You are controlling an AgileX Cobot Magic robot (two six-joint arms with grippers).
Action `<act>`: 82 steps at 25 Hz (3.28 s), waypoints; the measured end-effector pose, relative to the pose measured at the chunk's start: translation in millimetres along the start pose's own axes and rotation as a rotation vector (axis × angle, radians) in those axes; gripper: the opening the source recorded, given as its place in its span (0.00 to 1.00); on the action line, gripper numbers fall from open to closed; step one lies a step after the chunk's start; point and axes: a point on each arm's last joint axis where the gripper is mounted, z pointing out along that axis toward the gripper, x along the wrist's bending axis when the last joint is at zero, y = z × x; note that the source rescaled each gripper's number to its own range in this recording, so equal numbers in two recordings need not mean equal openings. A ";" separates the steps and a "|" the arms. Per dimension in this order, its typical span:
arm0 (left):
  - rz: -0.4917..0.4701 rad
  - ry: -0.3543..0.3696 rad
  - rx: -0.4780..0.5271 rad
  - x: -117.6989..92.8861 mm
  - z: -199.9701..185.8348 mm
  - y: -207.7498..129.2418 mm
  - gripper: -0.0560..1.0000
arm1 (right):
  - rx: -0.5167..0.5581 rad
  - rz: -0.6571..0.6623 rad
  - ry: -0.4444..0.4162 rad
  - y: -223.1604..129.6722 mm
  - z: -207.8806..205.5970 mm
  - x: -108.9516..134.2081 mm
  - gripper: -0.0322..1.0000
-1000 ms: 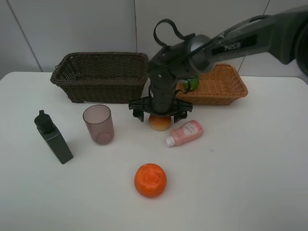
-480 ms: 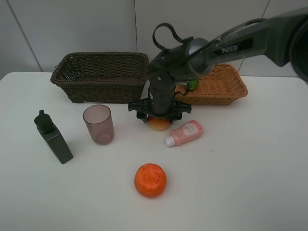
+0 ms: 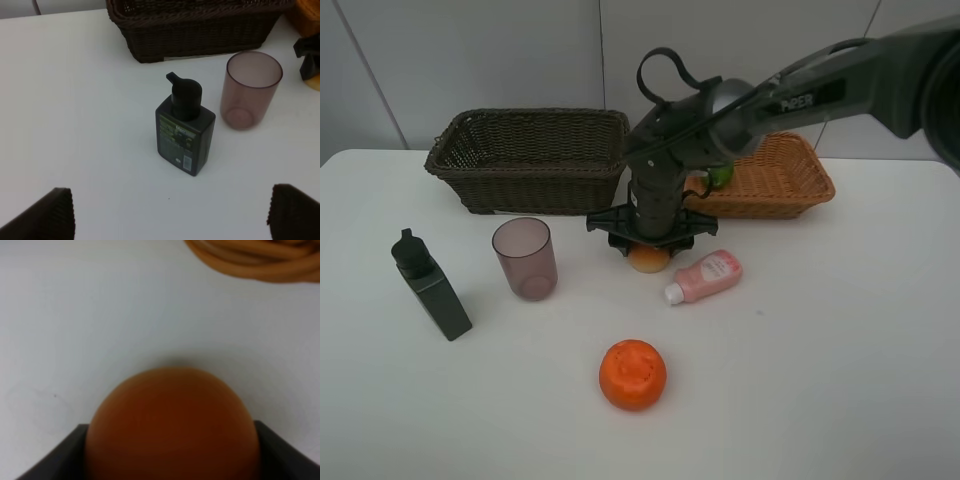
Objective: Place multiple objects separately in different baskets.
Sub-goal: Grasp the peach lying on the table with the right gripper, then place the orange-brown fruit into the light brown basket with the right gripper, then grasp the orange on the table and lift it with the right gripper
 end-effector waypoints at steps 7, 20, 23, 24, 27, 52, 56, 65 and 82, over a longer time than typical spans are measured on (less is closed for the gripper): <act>0.000 0.000 0.000 0.0 0.0 0.0 1.00 | 0.007 0.000 -0.012 -0.6 0.0 -1.1 0.20; 0.000 0.000 0.000 0.0 0.0 0.0 1.00 | 0.025 -0.281 0.044 21.2 -68.0 -22.8 0.20; 0.000 0.000 0.000 0.0 0.0 0.0 1.00 | 0.040 -0.294 0.036 35.0 -79.4 -45.6 0.20; 0.000 0.000 0.000 0.0 0.0 0.0 1.00 | 0.043 -0.291 0.027 41.3 -82.6 -54.5 0.20; 0.000 0.000 0.000 0.0 0.0 0.0 1.00 | 0.044 -0.276 -0.003 61.9 -87.1 -80.8 0.20; 0.000 0.000 0.000 0.0 0.0 0.0 1.00 | -0.131 -0.142 -0.039 127.9 -20.1 -187.2 0.20; 0.000 0.000 0.000 0.0 0.0 0.0 1.00 | -0.113 -0.145 -0.043 125.7 -12.8 -187.0 0.50; 0.000 0.000 0.000 0.0 0.0 0.0 1.00 | -0.095 -0.150 -0.054 124.2 -12.2 -188.1 1.00; 0.000 0.000 0.000 0.0 0.0 0.0 1.00 | 0.024 -0.128 -0.046 107.6 -86.0 -172.3 1.00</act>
